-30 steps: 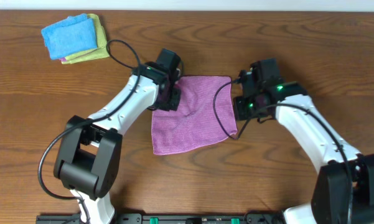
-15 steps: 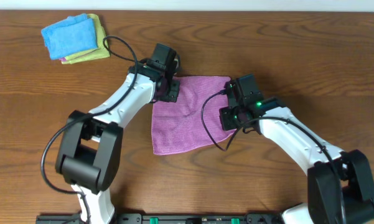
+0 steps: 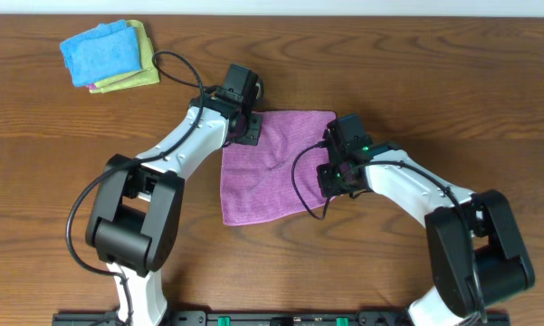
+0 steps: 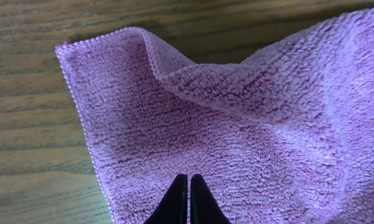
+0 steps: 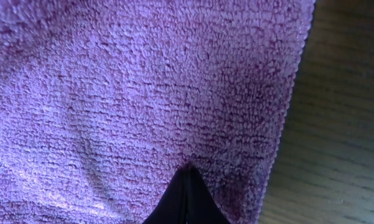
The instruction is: Fold the cloth
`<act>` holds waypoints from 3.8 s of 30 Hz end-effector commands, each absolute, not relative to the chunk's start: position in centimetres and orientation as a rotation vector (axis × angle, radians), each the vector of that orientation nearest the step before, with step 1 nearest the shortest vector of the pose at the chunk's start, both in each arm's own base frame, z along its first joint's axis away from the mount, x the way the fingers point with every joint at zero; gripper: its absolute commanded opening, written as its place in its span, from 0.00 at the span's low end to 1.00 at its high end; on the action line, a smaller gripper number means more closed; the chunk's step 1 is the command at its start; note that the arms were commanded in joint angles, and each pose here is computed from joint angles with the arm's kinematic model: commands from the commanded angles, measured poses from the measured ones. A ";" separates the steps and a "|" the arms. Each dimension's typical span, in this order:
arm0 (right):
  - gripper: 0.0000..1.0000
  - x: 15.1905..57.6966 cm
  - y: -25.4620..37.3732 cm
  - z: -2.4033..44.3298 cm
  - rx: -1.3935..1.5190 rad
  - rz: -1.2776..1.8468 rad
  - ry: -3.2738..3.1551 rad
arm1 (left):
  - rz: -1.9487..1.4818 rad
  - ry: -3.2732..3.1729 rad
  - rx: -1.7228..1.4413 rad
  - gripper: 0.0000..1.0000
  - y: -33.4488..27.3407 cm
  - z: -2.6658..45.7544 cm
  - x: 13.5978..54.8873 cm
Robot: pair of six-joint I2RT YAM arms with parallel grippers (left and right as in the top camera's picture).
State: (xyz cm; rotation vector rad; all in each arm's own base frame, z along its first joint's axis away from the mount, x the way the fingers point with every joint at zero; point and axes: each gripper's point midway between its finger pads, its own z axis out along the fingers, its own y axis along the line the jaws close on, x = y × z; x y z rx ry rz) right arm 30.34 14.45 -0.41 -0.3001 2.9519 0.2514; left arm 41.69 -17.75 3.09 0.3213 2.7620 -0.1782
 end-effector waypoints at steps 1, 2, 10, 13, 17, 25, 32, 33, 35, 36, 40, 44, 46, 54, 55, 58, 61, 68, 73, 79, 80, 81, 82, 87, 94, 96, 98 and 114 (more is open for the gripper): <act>0.02 28.6 14.1 -2.1 -0.295 0.214 3.037 | -0.139 2.795 0.343 0.06 -17.3 1.4 41.5; 0.02 28.3 14.2 -2.2 -0.302 0.211 3.047 | -0.138 2.799 0.343 0.06 -17.2 1.2 41.4; 0.01 24.1 15.6 -2.2 -0.334 0.204 3.182 | -0.136 2.800 0.343 0.06 -17.2 1.1 41.4; 0.02 22.8 16.2 -2.2 -0.359 0.215 3.219 | -0.136 2.800 0.343 0.06 -17.2 1.1 41.4; 0.02 21.8 16.6 -2.1 -0.397 0.195 3.241 | -0.136 2.802 0.343 0.06 -17.2 1.1 41.4; 0.02 20.5 16.8 -1.9 -0.414 0.222 3.286 | -0.111 2.815 0.341 0.06 -16.8 1.0 41.1; 0.02 20.2 17.4 -1.8 -0.419 0.276 3.296 | -0.100 2.813 0.339 0.06 -16.7 1.0 41.2; 0.02 20.0 17.6 -1.7 -0.436 0.306 3.298 | -0.099 2.814 0.340 0.06 -16.7 1.0 41.2; 0.02 19.6 18.0 -1.6 -0.457 0.358 3.307 | -0.098 2.818 0.340 0.06 -16.7 1.0 41.1; 0.01 19.4 18.0 -1.5 -0.454 0.364 3.317 | -0.096 2.823 0.341 0.06 -16.6 0.9 41.0; 0.02 20.1 17.7 -1.4 -0.439 0.313 3.291 | -0.091 2.838 0.343 0.06 -16.5 0.8 40.6; 0.01 23.3 17.0 0.3 -0.391 0.208 3.181 | -0.088 2.847 0.344 0.06 -16.4 0.8 40.4; 0.01 25.2 17.2 2.0 -0.377 0.209 3.114 | -0.085 2.852 0.344 0.06 -16.3 0.7 40.3; 0.01 30.2 16.2 8.4 -0.301 0.180 2.899 | -0.089 2.866 0.346 0.06 -16.3 0.7 40.0; 0.01 30.5 15.4 8.8 -0.281 0.138 2.888 | -0.098 2.870 0.348 0.06 -16.4 0.7 39.9; 0.01 30.7 12.9 8.8 -0.199 0.059 2.914 | -0.172 2.892 0.361 0.06 -17.2 0.8 39.2; 0.01 31.2 10.5 8.6 -0.100 0.042 2.932 | -0.275 2.909 0.371 0.06 -18.3 1.3 38.6; 0.02 32.3 8.4 7.1 -0.003 0.315 2.919 | -0.390 2.910 0.446 0.06 -21.2 2.4 37.0; 0.01 31.7 9.2 5.6 0.078 0.621 2.881 | -0.457 2.908 0.491 0.06 -23.3 2.9 35.7; 0.01 31.3 9.4 4.1 0.144 0.740 2.847 | -0.485 2.890 0.518 0.06 -24.6 3.2 35.4; 0.01 31.3 9.6 3.9 0.150 0.773 2.835 | -0.488 2.886 0.523 0.06 -24.8 3.2 35.3; 0.01 31.3 9.8 3.7 0.161 0.789 2.828 | -0.490 2.882 0.531 0.06 -25.0 3.2 35.3; 0.01 31.3 9.8 3.4 0.176 0.796 2.827 | -0.491 2.878 0.539 0.06 -25.2 3.3 35.2; 0.17 31.8 10.0 1.7 0.218 0.816 2.834 | -0.491 2.869 0.569 0.06 -25.9 3.3 34.8; 0.24 33.5 8.4 1.6 0.299 0.822 2.769 | -0.477 2.879 0.572 0.06 -25.8 3.2 34.6; 0.23 34.1 8.0 2.1 0.318 0.870 2.732 | -0.476 2.880 0.573 0.06 -25.8 3.1 34.6; 0.17 34.2 7.9 2.3 0.323 0.896 2.716 | -0.476 2.880 0.574 0.06 -25.8 3.1 34.6; 0.01 34.7 9.1 -1.4 0.338 0.945 2.754 | -0.481 2.884 0.626 0.06 -27.0 3.1 33.4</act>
